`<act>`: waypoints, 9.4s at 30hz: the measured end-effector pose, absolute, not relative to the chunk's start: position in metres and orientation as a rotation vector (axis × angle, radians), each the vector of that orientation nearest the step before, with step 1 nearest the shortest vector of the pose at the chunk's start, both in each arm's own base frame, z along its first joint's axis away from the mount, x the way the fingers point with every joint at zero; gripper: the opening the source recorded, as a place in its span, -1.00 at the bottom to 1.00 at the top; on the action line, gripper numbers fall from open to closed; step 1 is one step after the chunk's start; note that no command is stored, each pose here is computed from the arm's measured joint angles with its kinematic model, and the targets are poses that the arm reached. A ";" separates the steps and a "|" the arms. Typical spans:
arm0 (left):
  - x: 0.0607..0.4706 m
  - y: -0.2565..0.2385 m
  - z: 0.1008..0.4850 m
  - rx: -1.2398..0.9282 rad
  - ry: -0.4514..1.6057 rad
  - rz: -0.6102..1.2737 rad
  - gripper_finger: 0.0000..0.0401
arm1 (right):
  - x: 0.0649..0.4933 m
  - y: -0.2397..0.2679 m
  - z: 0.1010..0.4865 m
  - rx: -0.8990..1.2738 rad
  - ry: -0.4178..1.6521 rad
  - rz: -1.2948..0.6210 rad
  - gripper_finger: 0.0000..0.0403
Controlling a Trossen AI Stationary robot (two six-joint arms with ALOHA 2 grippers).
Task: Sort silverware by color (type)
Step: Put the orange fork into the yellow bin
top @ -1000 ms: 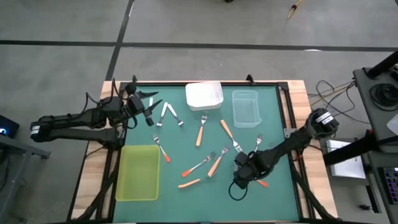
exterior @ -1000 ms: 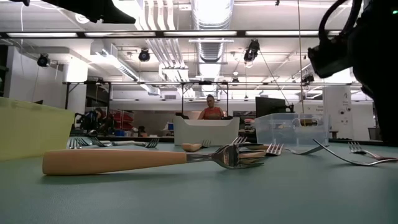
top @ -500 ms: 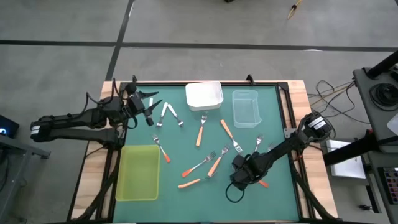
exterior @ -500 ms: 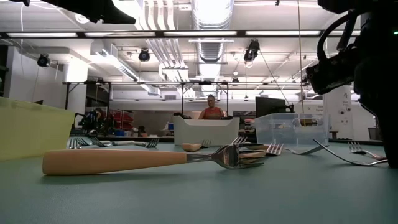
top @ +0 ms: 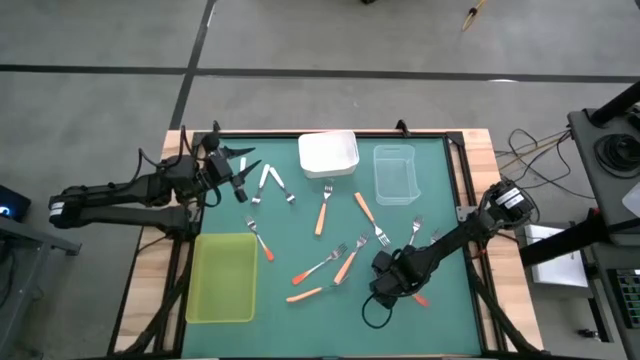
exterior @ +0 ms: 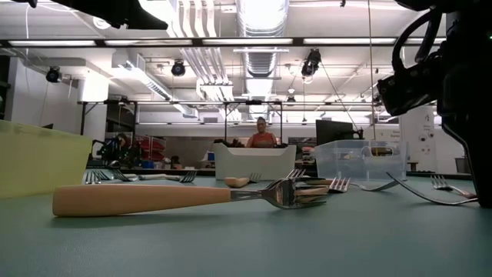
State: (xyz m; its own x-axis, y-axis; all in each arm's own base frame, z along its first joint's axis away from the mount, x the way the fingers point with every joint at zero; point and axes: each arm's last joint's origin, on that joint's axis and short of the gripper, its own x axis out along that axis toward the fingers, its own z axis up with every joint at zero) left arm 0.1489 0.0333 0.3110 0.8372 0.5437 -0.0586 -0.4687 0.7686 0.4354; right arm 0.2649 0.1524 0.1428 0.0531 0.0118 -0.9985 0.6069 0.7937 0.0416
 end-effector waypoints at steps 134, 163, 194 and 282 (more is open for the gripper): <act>0.075 -0.027 0.396 -0.328 -0.432 -0.345 -0.31 | 0.569 0.132 0.195 1.118 0.256 -0.415 -0.94; 0.072 -0.026 0.397 -0.331 -0.442 -0.346 -0.31 | 0.568 0.134 0.196 1.100 0.234 -0.435 -0.65; 0.109 -0.037 0.323 -0.730 0.263 -0.072 -0.31 | 0.451 0.110 0.309 -0.305 0.881 -0.576 -0.47; 0.176 -0.150 0.153 -0.100 1.525 0.305 -1.00 | 0.274 -0.025 0.263 -0.322 0.436 -0.180 -0.96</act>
